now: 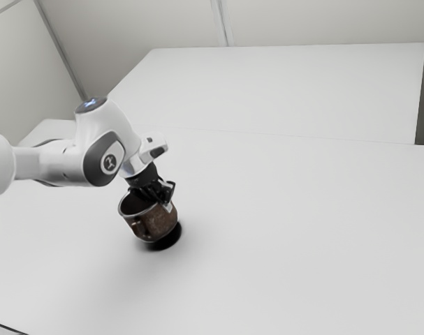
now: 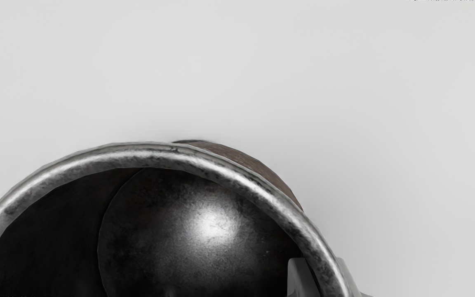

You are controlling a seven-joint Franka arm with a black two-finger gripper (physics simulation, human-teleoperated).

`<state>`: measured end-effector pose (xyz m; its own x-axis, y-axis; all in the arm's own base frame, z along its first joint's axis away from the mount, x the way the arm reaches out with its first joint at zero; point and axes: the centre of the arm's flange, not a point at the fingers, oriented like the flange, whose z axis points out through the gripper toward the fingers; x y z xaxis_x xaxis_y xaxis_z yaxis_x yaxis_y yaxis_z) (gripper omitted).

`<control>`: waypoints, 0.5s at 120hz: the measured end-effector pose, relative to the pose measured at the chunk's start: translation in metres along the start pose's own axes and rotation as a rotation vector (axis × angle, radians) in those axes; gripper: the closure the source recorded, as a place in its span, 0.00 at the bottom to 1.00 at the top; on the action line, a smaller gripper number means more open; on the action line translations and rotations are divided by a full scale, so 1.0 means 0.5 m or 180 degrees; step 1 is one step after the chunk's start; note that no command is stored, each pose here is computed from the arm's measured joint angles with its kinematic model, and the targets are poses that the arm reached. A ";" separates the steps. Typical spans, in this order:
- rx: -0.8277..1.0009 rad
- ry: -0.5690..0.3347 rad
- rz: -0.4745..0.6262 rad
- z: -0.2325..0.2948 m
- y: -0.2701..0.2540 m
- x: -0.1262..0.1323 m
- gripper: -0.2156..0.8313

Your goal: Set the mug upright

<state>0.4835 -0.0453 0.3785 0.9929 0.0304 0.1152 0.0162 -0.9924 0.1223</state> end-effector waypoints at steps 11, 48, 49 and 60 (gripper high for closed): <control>0.0005 0.0004 -0.0052 0.011 0.000 0.001 0.94; 0.0014 -0.0012 -0.0177 0.047 0.003 0.007 0.94; 0.0015 -0.0012 -0.0180 0.047 0.003 0.007 0.94; 0.0018 -0.0015 -0.0208 0.053 0.002 0.008 0.94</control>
<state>0.4906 -0.0494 0.3529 0.9902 0.0946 0.1026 0.0817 -0.9889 0.1238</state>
